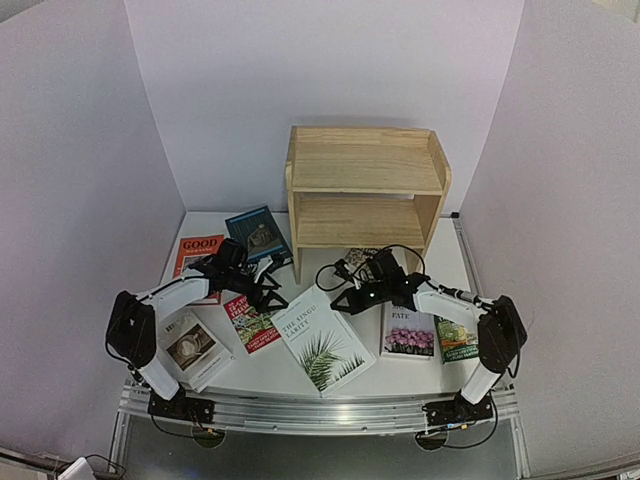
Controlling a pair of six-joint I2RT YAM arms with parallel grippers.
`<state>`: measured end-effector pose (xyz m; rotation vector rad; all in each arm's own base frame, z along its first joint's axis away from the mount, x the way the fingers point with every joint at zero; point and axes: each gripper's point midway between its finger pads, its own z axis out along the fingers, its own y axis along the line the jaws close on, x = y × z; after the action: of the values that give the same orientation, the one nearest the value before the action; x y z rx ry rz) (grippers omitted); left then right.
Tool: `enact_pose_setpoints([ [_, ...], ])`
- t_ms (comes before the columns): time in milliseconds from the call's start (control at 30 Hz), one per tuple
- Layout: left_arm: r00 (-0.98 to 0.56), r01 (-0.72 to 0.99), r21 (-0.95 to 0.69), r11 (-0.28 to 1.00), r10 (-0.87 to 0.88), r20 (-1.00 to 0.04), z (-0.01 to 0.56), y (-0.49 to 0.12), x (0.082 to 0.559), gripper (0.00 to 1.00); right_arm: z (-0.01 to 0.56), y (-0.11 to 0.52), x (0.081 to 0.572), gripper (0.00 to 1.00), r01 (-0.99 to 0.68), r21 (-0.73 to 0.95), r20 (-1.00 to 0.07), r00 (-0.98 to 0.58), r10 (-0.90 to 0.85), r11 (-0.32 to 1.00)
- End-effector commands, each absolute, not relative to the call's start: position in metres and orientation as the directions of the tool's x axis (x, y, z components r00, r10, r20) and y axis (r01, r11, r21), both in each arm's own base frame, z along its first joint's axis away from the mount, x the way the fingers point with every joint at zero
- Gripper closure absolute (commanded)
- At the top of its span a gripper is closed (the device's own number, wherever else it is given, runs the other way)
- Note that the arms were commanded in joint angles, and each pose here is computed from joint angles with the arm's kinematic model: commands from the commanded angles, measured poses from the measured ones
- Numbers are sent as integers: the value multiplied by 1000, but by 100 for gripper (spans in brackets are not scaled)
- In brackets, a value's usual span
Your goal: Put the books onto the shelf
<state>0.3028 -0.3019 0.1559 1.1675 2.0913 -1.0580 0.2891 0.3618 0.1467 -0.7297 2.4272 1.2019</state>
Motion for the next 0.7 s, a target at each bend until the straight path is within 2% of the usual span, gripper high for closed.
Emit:
enact_pose_setpoints([
  [0, -451, 889, -428, 162, 469, -760, 163, -316, 290, 0, 194, 367, 294, 100, -698, 546, -655, -701, -284, 463],
  [167, -410, 899, -432, 70, 480, -776, 162, -325, 284, 0, 214, 370, 295, 100, -739, 513, -703, -653, -282, 437],
  [500, -429, 891, -450, 58, 427, -796, 164, -340, 294, 1, 234, 379, 288, 100, -842, 432, -784, -528, -326, 324],
  [667, -431, 875, -484, -24, 419, -799, 176, -342, 282, 18, 242, 385, 290, 100, -877, 390, -816, -470, -336, 281],
])
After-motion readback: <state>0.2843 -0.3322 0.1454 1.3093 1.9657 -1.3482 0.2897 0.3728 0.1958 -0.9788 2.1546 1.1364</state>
